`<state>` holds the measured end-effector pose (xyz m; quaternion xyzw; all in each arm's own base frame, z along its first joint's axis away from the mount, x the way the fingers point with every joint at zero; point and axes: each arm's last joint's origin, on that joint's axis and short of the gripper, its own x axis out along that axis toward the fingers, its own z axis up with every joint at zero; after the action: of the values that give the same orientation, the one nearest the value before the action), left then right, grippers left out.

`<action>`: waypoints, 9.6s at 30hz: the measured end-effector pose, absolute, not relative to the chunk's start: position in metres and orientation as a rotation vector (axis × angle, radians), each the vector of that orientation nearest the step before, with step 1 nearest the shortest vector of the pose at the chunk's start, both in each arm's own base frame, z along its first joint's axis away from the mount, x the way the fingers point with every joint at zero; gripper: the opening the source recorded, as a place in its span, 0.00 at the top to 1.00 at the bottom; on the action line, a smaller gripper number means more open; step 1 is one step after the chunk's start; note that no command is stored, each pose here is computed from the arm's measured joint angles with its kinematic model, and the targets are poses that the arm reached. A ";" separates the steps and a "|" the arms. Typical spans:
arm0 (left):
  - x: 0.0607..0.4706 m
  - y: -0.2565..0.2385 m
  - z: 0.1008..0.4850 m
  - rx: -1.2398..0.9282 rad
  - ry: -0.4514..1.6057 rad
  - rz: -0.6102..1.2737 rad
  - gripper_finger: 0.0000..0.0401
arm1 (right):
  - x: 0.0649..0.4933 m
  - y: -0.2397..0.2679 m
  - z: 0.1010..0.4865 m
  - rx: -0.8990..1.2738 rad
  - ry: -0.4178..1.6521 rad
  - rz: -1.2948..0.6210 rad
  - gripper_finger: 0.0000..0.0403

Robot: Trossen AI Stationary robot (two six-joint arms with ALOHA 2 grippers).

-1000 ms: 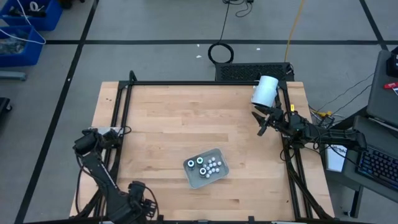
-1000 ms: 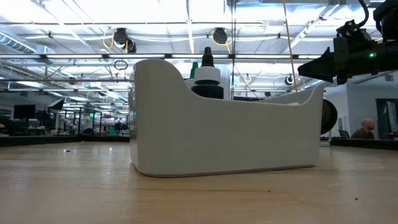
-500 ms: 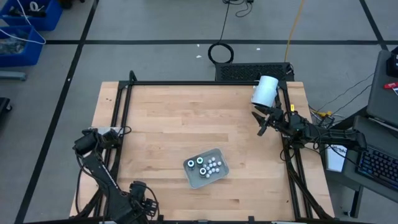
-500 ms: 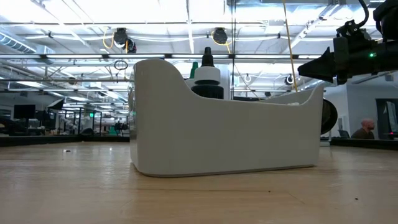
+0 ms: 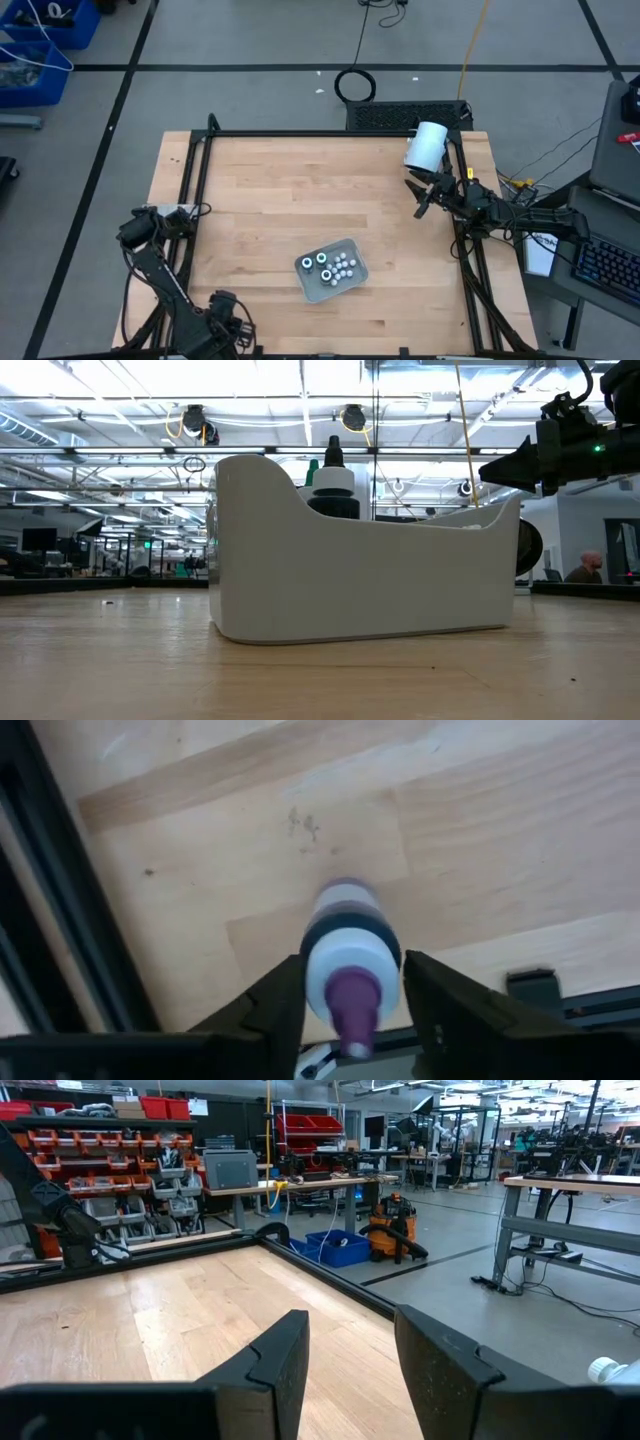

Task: Pick & Place food coloring
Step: Put the large violet food coloring bottle in the gray bin, then return to Home Position

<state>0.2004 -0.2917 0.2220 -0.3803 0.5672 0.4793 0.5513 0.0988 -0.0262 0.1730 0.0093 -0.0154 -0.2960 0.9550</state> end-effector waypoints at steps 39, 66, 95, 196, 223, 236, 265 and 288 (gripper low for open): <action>0.318 -0.198 0.349 -0.443 1.062 0.510 0.69 | 0.099 -0.026 0.173 0.019 -0.030 -0.601 0.65; 0.361 -0.160 0.327 -0.391 1.232 0.331 0.69 | 0.099 -0.026 0.173 0.018 -0.029 -0.601 0.65; 0.391 -0.182 0.267 -0.355 1.339 0.330 0.69 | 0.099 -0.026 0.173 0.019 -0.030 -0.601 0.65; 0.244 -0.087 0.284 0.000 0.370 0.376 0.32 | 0.099 -0.026 0.173 0.018 -0.029 -0.601 0.65; 0.096 -0.020 0.191 -0.073 0.054 0.140 0.32 | 0.099 -0.026 0.173 0.018 -0.029 -0.601 0.65; 0.094 -0.020 0.172 -0.075 0.086 0.140 0.32 | 0.099 -0.026 0.173 0.018 -0.029 -0.601 0.65; 0.094 -0.020 0.170 -0.138 0.100 0.131 0.32 | 0.099 -0.026 0.173 0.018 -0.029 -0.601 0.65; 0.094 -0.020 0.171 -0.138 0.099 0.130 0.32 | 0.099 -0.026 0.173 0.018 -0.029 -0.601 0.65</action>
<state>0.0939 -0.0203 0.1705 -0.0690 0.0496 0.0651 0.9942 0.0988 -0.0262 0.1728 0.0091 -0.0142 -0.2960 0.9550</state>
